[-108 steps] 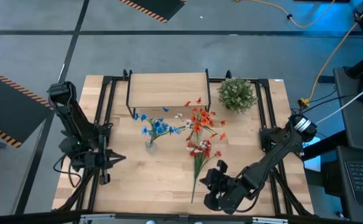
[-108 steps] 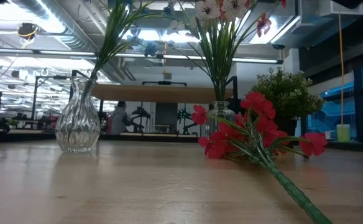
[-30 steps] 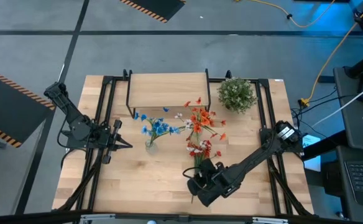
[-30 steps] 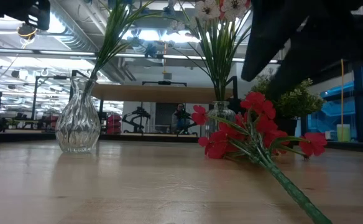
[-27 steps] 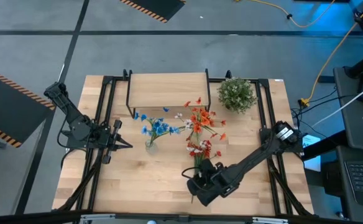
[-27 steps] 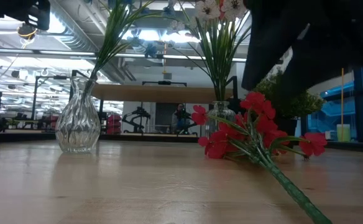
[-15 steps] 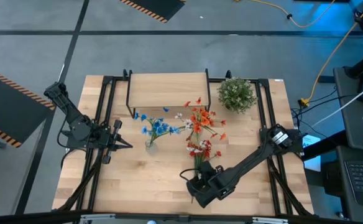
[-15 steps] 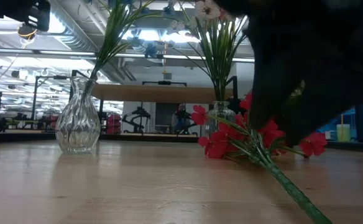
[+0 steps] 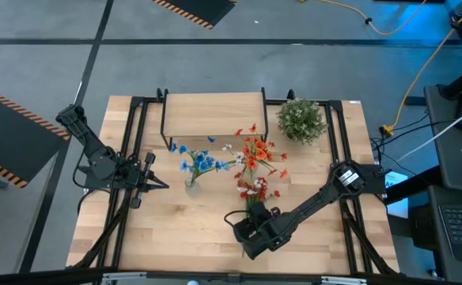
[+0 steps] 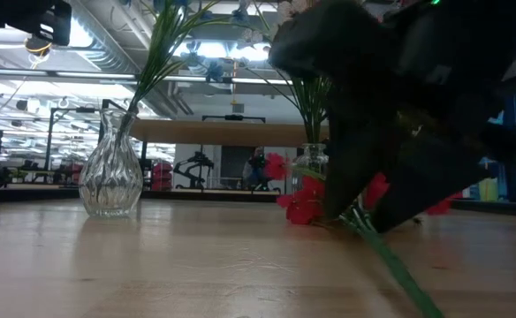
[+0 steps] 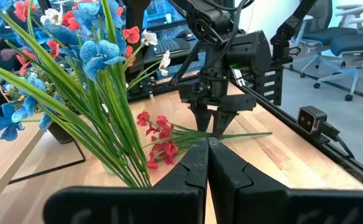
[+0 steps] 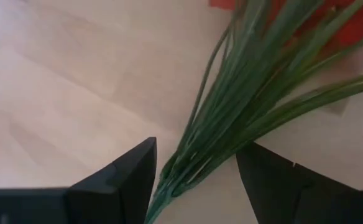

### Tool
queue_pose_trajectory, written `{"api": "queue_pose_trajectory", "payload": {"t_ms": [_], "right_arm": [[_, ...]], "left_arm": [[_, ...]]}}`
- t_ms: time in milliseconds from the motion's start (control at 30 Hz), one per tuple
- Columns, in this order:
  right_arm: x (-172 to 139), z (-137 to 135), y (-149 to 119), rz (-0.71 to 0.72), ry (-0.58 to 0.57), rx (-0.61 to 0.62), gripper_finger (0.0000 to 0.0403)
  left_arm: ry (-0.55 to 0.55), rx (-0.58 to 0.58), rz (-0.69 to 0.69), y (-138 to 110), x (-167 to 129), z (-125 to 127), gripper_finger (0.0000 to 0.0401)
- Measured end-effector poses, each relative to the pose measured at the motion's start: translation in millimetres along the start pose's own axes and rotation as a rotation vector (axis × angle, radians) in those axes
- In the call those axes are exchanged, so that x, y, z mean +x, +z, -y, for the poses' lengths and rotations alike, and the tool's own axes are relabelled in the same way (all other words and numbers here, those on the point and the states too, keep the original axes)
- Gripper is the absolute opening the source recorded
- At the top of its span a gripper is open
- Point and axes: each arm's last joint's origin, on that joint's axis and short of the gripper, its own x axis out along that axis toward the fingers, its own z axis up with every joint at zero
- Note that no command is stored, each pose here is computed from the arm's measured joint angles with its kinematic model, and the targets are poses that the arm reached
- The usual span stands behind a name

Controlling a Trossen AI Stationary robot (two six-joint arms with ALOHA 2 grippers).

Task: Pick and place flowers into a vace then onto a shelf
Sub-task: Put the orange flowers into the left transparent vase

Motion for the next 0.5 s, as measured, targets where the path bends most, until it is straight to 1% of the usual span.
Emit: {"api": "queue_pose_trajectory", "payload": {"t_ms": [133, 300, 400, 500], "right_arm": [[5.7, 0.3, 3.9, 0.012, -0.016, 0.004, 0.0223], [5.8, 2.0, 4.7, 0.017, -0.033, -0.005, 0.0221], [5.6, 2.2, 4.5, 0.017, -0.034, -0.007, 0.0208], [5.5, 2.3, 4.5, 0.017, -0.035, -0.009, 0.018]], "left_arm": [[-0.001, 0.004, -0.005, -0.6, 0.0, 0.1, 0.0002], [-0.002, 0.015, -0.023, -2.6, 0.0, 0.2, 0.0003], [-0.002, 0.016, -0.026, -2.9, -0.1, 0.2, 0.0003], [-0.002, 0.017, -0.026, -2.9, 0.0, 0.2, 0.0001]]}}
